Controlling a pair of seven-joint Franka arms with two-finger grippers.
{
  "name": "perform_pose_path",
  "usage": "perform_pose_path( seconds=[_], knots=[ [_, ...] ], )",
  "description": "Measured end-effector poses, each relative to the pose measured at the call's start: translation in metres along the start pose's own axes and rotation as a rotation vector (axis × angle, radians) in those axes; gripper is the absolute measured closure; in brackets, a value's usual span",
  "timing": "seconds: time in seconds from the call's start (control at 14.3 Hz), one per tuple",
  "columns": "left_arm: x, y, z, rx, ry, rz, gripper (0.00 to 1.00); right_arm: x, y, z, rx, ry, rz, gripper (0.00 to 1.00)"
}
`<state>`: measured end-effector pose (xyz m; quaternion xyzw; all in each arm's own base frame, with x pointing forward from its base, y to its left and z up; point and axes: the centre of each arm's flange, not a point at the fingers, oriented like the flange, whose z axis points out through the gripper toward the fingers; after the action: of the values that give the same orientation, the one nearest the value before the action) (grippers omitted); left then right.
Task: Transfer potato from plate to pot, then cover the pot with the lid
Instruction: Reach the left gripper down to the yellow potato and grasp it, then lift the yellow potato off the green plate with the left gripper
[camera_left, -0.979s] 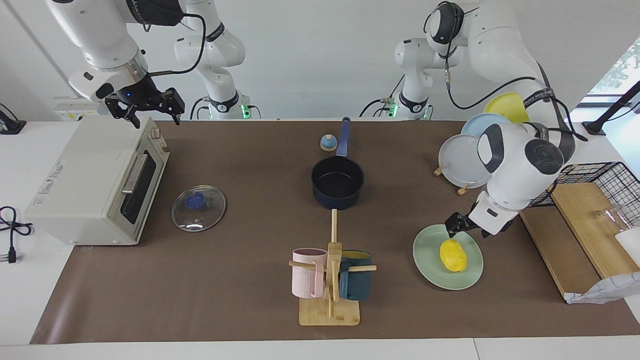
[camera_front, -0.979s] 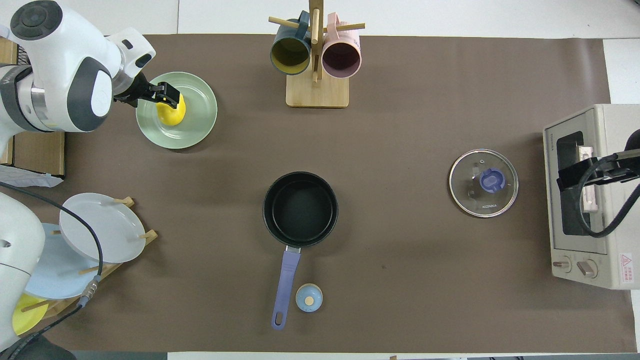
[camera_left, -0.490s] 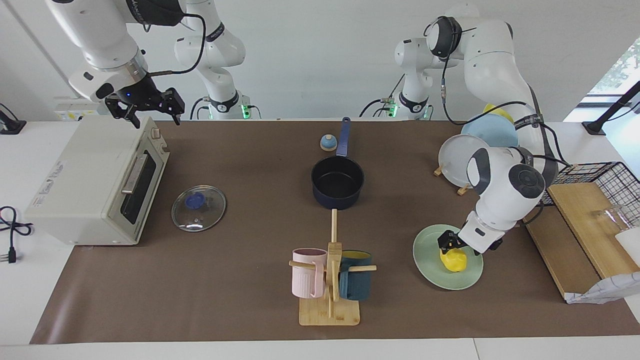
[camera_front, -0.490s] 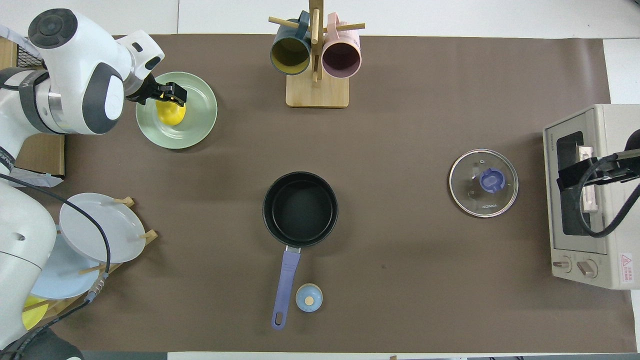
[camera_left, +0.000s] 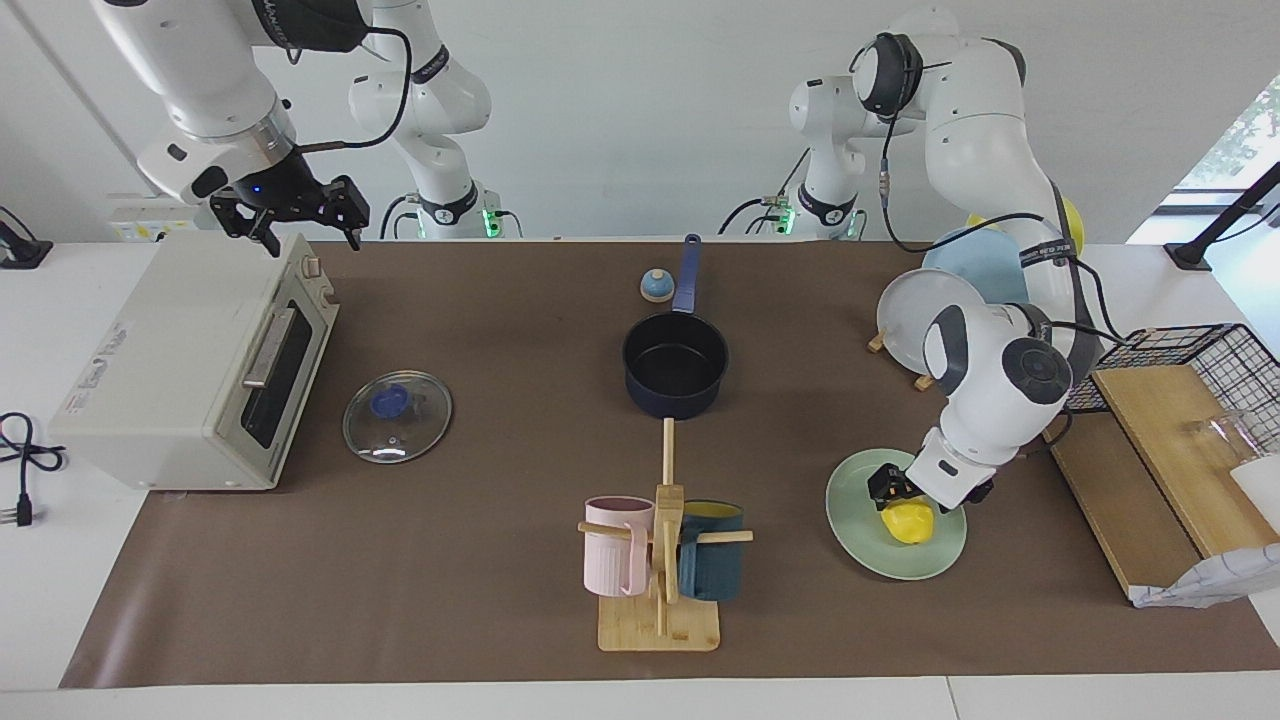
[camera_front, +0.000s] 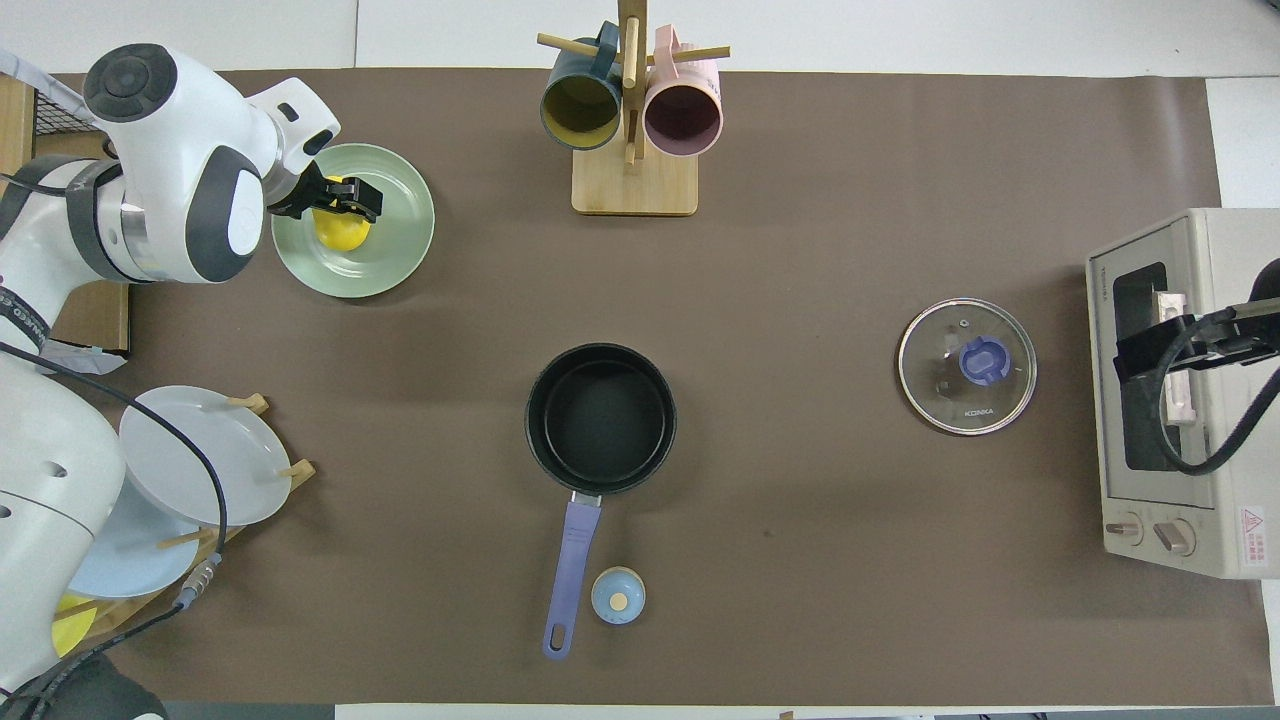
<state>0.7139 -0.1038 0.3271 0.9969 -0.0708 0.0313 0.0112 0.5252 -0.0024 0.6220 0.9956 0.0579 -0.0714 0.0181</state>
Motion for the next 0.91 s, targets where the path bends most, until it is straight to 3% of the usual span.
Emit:
perform_pose_path(
  seconds=[0.28, 0.42, 0.49, 0.77, 0.91],
  knots=[
    [-0.004, 0.004, 0.011, -0.001, 0.012, 0.006, 0.04, 0.0, 0.0, 0.0, 0.0, 0.0, 0.0, 0.0],
    [-0.003, 0.004, 0.009, 0.0, 0.015, 0.006, 0.3, 0.0, 0.0, 0.0, 0.0, 0.0, 0.0, 0.0],
    [-0.002, 0.003, 0.007, 0.0, 0.019, 0.005, 0.36, 0.0, 0.0, 0.0, 0.0, 0.0, 0.0, 0.0],
    [0.005, -0.002, -0.011, 0.002, 0.05, -0.001, 0.36, 0.0, 0.0, 0.0, 0.0, 0.0, 0.0, 0.0],
    [0.005, -0.001, -0.041, -0.018, 0.063, -0.016, 0.36, 0.0, 0.0, 0.0, 0.0, 0.0, 0.0, 0.0]
  ],
)
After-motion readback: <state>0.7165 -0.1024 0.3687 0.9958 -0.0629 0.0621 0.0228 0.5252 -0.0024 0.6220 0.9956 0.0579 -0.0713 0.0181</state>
